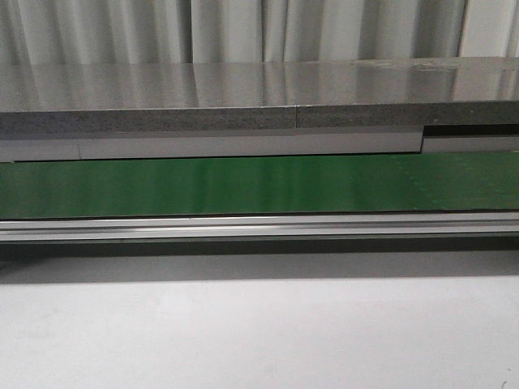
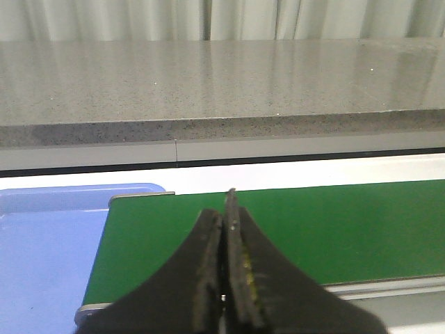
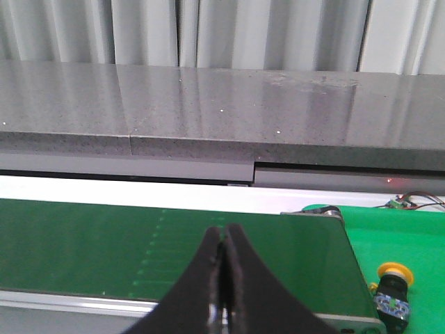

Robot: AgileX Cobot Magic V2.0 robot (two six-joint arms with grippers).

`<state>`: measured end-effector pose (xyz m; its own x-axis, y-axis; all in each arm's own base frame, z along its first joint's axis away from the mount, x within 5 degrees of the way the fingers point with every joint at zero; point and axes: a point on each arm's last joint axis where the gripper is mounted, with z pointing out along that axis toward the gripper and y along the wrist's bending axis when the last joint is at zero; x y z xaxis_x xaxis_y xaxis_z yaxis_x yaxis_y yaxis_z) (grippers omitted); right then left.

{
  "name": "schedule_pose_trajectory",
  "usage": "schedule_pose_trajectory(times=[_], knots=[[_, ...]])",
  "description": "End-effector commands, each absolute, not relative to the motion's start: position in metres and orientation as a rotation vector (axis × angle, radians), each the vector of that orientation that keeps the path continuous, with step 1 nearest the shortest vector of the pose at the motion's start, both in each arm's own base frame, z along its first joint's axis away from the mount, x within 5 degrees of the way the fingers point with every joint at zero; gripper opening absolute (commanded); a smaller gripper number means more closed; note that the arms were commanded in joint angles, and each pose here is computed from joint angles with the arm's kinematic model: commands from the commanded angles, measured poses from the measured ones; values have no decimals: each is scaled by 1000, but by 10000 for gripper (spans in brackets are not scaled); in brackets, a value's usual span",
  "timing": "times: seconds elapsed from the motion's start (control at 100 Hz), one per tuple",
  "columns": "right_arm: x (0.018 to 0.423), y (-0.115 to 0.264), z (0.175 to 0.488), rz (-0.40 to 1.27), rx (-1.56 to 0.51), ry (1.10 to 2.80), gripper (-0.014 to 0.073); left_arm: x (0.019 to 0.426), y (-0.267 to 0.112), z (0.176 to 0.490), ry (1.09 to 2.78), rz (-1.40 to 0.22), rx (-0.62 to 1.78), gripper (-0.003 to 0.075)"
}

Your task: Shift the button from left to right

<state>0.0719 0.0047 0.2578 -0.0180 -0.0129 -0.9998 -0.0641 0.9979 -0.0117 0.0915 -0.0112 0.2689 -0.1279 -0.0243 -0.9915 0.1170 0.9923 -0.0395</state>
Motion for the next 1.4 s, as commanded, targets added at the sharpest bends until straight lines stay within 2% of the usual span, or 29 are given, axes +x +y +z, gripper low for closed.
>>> schedule_pose_trajectory(times=[0.0, 0.41, 1.39], knots=[[68, 4, 263, 32, -58, 1492, -66, 92, -11, 285, 1588, -130, 59, -20], [54, 3, 212, 54, -37, 1453, -66, 92, -11, 285, 1590, -130, 59, -20], [54, 3, 212, 55, -36, 1451, -66, 92, -11, 285, 1590, -130, 59, -20]])
